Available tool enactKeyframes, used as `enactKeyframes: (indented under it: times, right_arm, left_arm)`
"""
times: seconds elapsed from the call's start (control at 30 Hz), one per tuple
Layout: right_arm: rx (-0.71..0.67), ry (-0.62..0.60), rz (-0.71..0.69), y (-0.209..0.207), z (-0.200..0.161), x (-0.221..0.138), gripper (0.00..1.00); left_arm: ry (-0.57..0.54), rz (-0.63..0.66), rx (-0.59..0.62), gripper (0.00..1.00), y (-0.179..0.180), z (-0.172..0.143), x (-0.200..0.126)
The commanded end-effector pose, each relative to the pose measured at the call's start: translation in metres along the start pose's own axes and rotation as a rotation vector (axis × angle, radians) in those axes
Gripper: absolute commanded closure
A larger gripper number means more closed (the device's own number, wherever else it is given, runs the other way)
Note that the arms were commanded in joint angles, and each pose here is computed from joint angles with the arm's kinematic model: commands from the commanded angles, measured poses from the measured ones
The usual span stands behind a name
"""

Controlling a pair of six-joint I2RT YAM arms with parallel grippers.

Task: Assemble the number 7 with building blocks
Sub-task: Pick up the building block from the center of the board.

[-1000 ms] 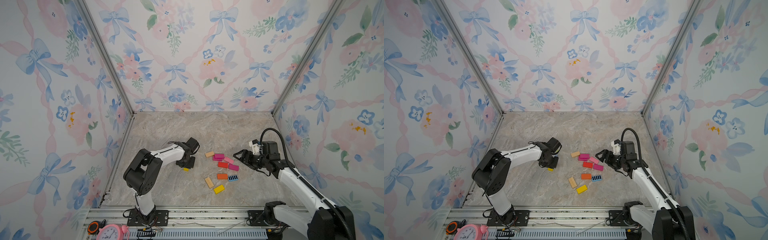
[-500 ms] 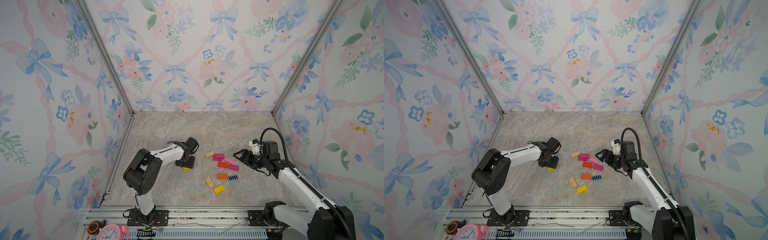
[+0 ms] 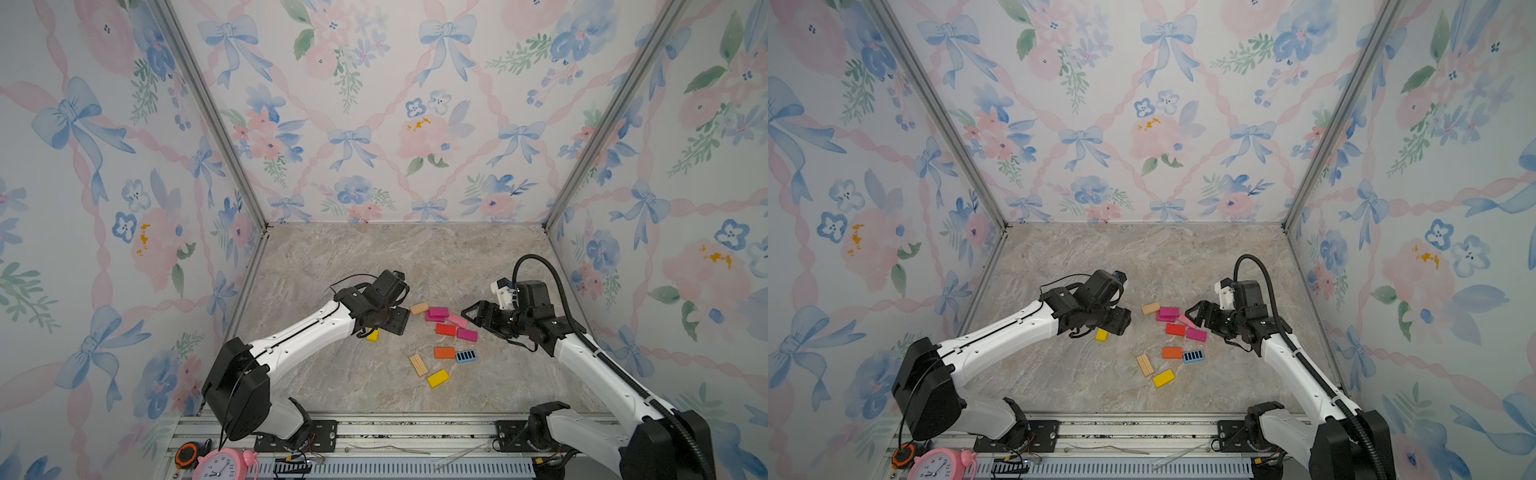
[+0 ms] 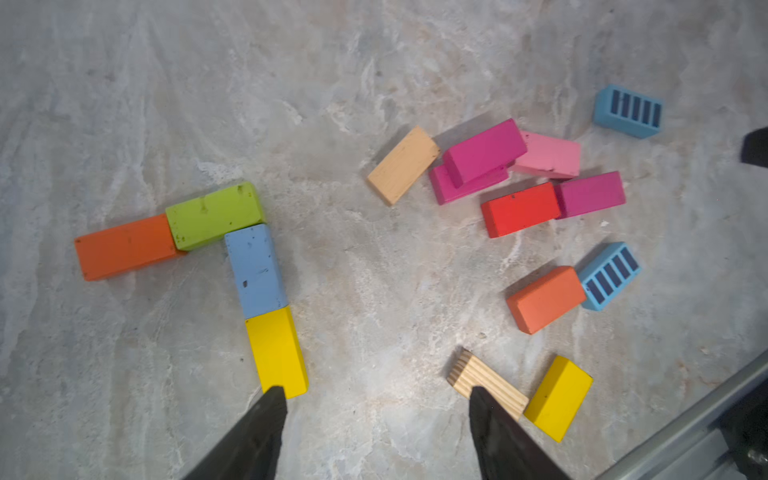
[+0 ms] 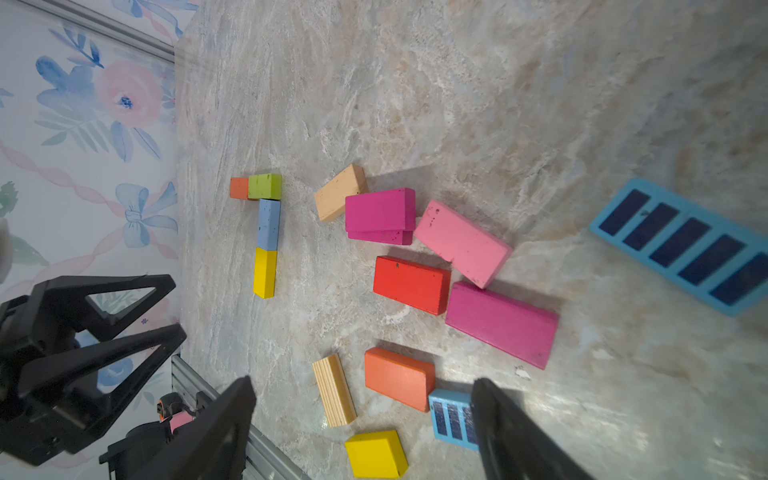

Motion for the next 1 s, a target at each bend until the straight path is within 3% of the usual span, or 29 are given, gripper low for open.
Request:
enactKeyframes:
  times: [0.0,0.2,0.4,0.97]
  right_arm:
    - [-0.014,-0.020,-0.012,0.007,0.003,-0.009,0.16]
    - [-0.025,-0.029,-0.002,0.008,0.001,-0.012,0.16]
    - [-0.035,-0.015,0.019,0.006,-0.004,-0.009,0.16]
    - [-0.010,-0.028,0.036,-0.021,-0.012,-0.016,0.16]
  left_arm:
    - [0.125,-0.024,-0.018,0.27,-0.009,-0.030,0.020]
    - [0.233,0.017,-0.178,0.25,-0.039,-0.064,0.049]
    - [0.303,0.039,-0.205,0.22,-0.069,-0.077,0.075]
    - [0.406,0.003,-0.204,0.19,-0.102,-0.092,0.100]
Point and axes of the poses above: each gripper's point midway between its finger pads, its own x axis out along the fingers, its own y axis along the line the jaws close on, z = x × y, the point moved 3 cm from there along -x, back along the fingers, and after that the axes turned 6 degrees about x, right-handed, at the moved point
